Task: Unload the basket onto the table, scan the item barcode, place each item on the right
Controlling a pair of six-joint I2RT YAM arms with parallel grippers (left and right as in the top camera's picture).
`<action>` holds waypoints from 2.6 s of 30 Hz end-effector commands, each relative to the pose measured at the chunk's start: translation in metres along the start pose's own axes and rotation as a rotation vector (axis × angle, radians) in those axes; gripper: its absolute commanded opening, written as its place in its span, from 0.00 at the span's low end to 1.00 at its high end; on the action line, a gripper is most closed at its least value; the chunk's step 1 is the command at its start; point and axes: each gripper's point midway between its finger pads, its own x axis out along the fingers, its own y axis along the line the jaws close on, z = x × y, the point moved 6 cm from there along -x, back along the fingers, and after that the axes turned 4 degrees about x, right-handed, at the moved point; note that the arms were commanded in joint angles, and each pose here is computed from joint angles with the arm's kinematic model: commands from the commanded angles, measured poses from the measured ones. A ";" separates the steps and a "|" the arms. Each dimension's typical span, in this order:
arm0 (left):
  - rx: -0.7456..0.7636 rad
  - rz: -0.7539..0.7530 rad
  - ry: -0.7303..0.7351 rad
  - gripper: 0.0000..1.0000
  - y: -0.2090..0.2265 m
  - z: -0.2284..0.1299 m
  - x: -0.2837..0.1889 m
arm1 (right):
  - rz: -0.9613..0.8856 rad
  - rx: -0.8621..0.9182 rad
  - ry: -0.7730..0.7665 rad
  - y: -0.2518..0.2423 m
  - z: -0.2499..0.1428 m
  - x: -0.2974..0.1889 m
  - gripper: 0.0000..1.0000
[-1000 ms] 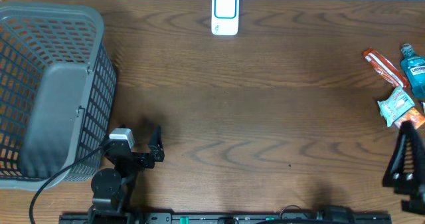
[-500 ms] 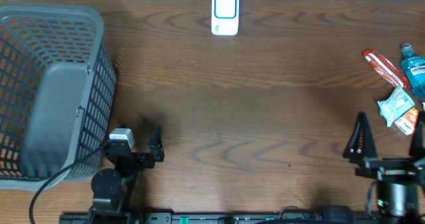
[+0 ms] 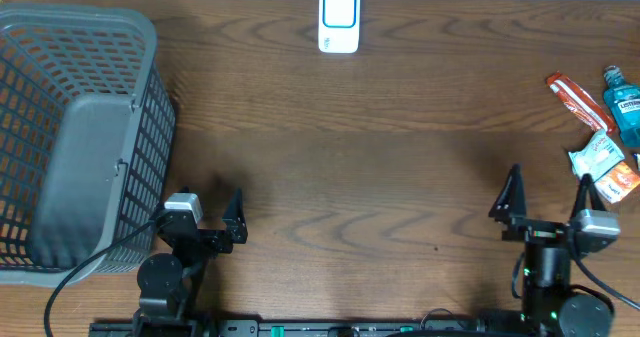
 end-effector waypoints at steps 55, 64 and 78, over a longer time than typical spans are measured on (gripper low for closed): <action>0.029 0.093 -0.072 0.98 0.011 0.007 0.001 | -0.078 0.001 0.245 -0.029 -0.112 0.004 0.99; 0.029 0.094 -0.075 0.98 0.014 -0.006 0.008 | -0.078 0.001 0.245 -0.029 -0.112 0.004 0.99; 0.013 0.222 -0.086 0.98 0.034 -0.005 0.005 | -0.079 0.001 0.245 -0.029 -0.112 0.004 0.99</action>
